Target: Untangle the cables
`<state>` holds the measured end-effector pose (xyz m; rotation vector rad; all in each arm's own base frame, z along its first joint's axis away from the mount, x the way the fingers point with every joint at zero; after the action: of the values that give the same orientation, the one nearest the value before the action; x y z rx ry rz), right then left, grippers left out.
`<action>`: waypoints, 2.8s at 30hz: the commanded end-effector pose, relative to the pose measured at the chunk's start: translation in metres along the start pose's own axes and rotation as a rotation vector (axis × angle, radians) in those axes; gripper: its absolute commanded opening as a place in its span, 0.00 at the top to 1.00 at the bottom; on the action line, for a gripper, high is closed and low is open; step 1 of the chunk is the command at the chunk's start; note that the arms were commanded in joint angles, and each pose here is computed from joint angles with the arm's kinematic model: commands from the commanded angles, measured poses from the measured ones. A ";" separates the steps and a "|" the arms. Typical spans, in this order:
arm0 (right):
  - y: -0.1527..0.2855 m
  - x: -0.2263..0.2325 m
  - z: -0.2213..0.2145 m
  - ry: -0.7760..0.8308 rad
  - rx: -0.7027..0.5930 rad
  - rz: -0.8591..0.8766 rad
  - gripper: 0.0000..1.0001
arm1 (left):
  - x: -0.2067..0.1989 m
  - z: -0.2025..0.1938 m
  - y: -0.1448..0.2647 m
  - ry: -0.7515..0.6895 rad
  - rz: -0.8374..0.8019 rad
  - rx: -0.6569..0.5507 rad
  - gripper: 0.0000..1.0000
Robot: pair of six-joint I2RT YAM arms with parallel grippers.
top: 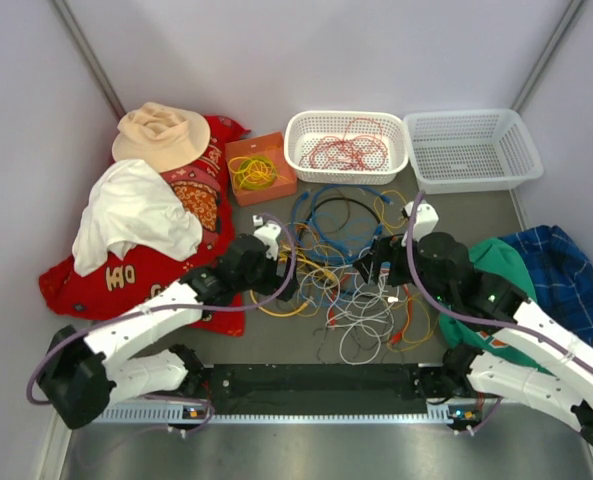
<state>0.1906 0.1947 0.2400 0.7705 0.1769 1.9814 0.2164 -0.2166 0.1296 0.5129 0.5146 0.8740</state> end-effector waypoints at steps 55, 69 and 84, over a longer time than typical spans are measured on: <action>0.016 0.085 0.090 0.041 -0.231 0.314 0.14 | -0.078 0.389 0.230 -0.087 -0.028 -0.878 1.00; -0.071 0.145 0.122 0.146 -0.232 0.404 0.15 | -0.080 0.376 0.212 -0.070 -0.052 -0.821 1.00; -0.047 0.136 0.156 0.167 -0.290 0.288 1.00 | -0.048 0.349 0.198 -0.034 0.094 -0.779 0.65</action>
<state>0.2816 0.3392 0.3204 0.6064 0.0448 2.3094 0.2918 -0.2433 0.5289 -0.1322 0.0905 0.9822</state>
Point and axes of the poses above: each gripper's point midway between its finger pads, its own y axis back along the fingers, its own x axis along the line the jaws close on, z = x × y, the point moved 1 cm from there along y, back along the fingers, and after that the axes turned 5 degrees about -y, right-handed, at the moved point
